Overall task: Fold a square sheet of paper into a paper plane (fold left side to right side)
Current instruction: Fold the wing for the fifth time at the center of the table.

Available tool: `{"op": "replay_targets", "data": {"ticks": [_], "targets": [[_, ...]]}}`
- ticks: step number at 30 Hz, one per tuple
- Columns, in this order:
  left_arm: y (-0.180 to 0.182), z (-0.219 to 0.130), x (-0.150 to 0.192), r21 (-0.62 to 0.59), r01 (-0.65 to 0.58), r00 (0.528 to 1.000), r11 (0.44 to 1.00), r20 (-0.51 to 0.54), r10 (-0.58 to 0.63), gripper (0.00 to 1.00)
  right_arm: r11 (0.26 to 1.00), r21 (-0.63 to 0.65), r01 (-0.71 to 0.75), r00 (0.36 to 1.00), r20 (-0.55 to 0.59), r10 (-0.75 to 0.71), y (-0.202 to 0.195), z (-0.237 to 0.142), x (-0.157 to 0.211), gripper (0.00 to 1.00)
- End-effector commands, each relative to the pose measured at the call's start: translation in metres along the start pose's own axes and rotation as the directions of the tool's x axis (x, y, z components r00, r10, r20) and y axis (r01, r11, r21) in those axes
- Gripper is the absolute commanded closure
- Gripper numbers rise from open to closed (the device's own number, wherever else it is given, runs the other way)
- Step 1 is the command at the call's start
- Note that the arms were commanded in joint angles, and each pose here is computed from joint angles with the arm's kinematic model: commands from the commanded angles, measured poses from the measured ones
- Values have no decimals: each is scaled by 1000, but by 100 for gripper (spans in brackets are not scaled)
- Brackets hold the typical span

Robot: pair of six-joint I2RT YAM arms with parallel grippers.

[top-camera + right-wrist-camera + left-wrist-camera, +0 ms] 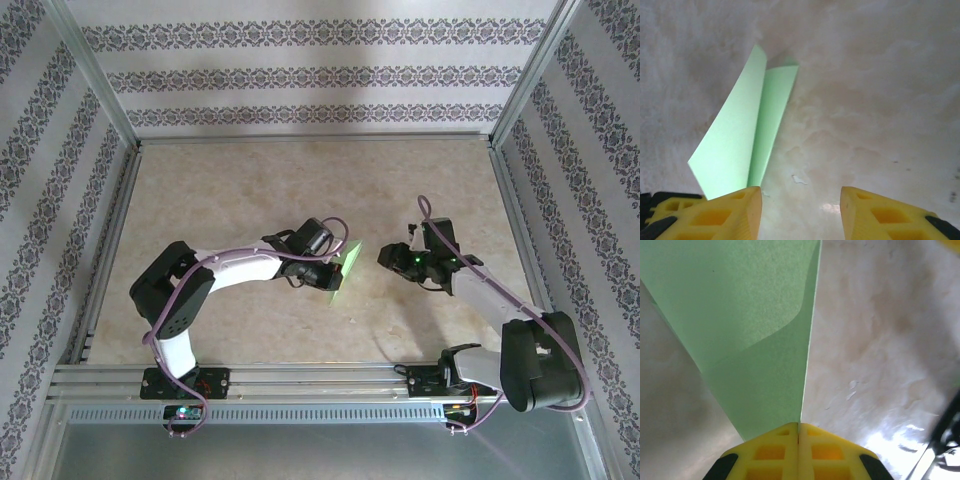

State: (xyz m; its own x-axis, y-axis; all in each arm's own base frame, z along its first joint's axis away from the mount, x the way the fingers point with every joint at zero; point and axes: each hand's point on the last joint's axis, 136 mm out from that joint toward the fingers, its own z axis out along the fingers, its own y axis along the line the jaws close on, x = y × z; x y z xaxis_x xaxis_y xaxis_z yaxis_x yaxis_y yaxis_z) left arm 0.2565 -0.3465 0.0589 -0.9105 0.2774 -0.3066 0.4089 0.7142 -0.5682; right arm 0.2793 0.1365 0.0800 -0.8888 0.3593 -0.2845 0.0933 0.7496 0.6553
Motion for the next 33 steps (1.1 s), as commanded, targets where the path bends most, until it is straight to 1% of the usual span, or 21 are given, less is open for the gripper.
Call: {"op": "replay_targets", "data": {"ticks": [1,4,7,13,20,28,33], "targets": [[-18,1,-12,178,100,993,979,39,-109,100,998,-66,14,1000,11,-13,15,8,0,54],[-19,1,-20,251,147,982,957,78,-171,100,995,-99,10,1000,10,-9,22,15,3,55],[-16,5,-22,283,179,973,942,90,-212,100,994,-104,17,1000,-1,-17,26,22,5,55],[-13,8,-23,328,220,959,919,99,-265,100,993,-120,14,1000,-15,-16,32,32,7,58],[-11,10,-26,361,246,948,900,105,-301,100,988,-152,-29,1000,-5,29,36,47,2,59],[-4,16,-28,419,301,917,856,119,-381,100,991,-129,-41,999,6,42,34,59,-6,60],[-2,18,-27,438,314,908,842,121,-402,100,992,-114,-50,999,1,50,30,66,-7,60]]}}
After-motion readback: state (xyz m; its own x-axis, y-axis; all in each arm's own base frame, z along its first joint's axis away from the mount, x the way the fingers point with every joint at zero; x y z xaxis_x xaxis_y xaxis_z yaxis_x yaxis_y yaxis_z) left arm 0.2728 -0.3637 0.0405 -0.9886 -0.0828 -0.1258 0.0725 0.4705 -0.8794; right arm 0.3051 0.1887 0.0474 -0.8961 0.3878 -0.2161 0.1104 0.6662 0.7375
